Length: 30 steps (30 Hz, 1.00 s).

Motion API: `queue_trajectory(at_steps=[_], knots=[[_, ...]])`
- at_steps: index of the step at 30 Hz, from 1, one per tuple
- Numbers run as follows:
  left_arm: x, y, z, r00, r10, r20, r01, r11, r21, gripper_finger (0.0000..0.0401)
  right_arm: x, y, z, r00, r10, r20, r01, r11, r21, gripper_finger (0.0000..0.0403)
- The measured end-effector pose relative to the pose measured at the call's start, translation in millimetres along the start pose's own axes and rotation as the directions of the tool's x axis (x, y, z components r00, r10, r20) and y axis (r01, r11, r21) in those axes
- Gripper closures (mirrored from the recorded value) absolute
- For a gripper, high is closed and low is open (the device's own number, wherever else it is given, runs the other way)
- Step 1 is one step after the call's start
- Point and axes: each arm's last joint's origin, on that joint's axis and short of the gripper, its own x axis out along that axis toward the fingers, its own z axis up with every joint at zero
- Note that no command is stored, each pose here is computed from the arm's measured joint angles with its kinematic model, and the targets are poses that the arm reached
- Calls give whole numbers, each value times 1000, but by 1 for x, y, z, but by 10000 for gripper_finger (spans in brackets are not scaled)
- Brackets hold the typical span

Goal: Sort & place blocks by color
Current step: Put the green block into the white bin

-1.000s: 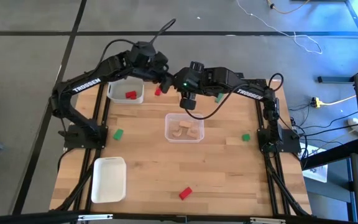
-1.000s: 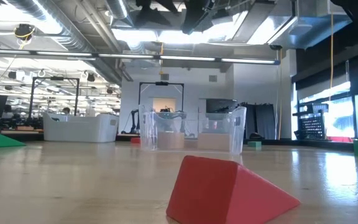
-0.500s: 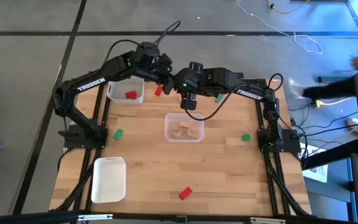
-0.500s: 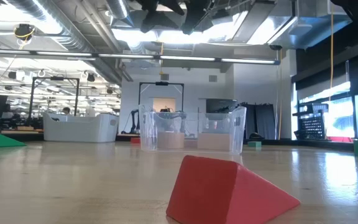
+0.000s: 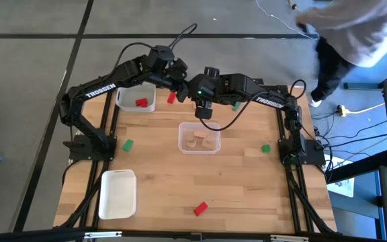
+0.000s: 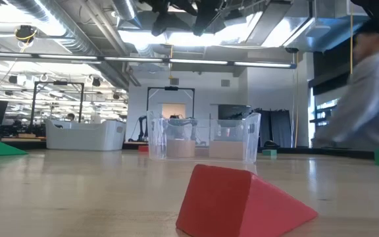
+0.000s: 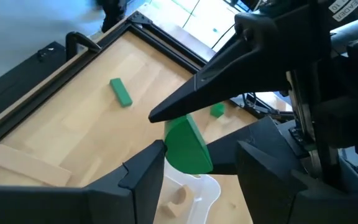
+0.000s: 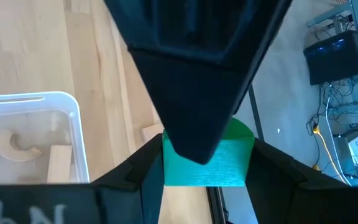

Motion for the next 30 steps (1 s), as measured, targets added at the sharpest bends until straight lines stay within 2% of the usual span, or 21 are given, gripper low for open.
queue_trajectory(at_steps=[6, 10, 21, 27, 30], knots=[[-2, 7, -4, 997, 63, -40, -63, 998, -10, 215, 1, 1, 0, 1000, -19, -4, 19, 1000, -3, 230], [0, 5, -2, 999, 20, -26, -20, 1000, 9, 215, 1, 2, 1, 1000, -18, 1, 18, 1000, -2, 230], [6, 10, -4, 998, 22, -58, -20, 999, 30, 215, 1, 2, 1, 1000, -13, -3, 12, 1000, -24, 230], [16, 13, -5, 995, -37, -88, 41, 998, 47, 215, 0, 3, 0, 1000, -5, -6, 5, 999, -33, 230], [16, 12, -4, 997, -35, -74, 39, 998, 56, 215, 0, 2, 0, 1000, -8, -4, 8, 999, -33, 230]])
